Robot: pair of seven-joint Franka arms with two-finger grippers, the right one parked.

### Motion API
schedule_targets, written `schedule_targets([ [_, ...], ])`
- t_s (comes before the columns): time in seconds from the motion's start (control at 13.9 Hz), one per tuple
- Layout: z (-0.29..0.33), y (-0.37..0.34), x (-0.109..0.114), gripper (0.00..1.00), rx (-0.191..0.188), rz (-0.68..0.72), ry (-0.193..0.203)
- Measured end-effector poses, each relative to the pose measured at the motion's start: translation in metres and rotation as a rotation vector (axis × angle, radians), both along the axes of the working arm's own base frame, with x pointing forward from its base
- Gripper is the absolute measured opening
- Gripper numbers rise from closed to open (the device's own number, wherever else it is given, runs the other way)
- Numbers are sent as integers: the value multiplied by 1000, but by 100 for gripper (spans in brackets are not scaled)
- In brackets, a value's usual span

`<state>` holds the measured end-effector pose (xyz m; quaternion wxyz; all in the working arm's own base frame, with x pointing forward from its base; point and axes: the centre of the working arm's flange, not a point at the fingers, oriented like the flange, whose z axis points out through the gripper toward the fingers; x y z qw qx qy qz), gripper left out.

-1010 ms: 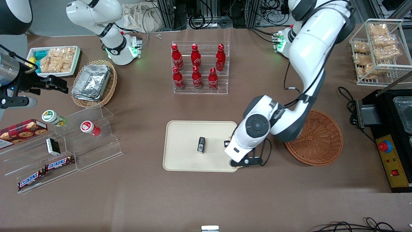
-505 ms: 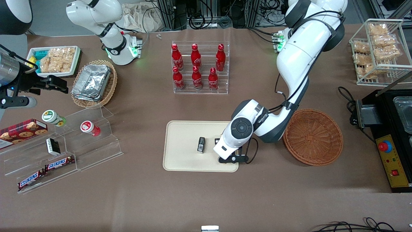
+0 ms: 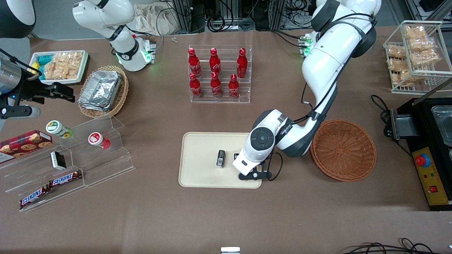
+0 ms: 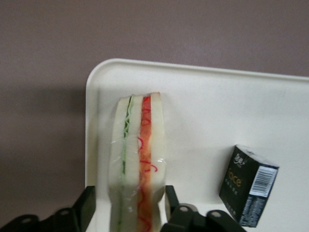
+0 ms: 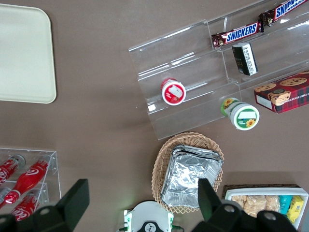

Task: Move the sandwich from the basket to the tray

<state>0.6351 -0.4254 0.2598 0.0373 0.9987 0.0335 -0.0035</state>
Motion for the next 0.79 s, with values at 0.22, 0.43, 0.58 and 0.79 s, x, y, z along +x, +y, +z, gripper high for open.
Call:
schedule_targets([
  [0.22,32,28,11,100,53,43,30],
  [0.43,87,78,24,100,87,103,19],
  [0.58,121,115,25,100,78,146,-12],
  [0.79,165,161,2,100,92,127,-27],
])
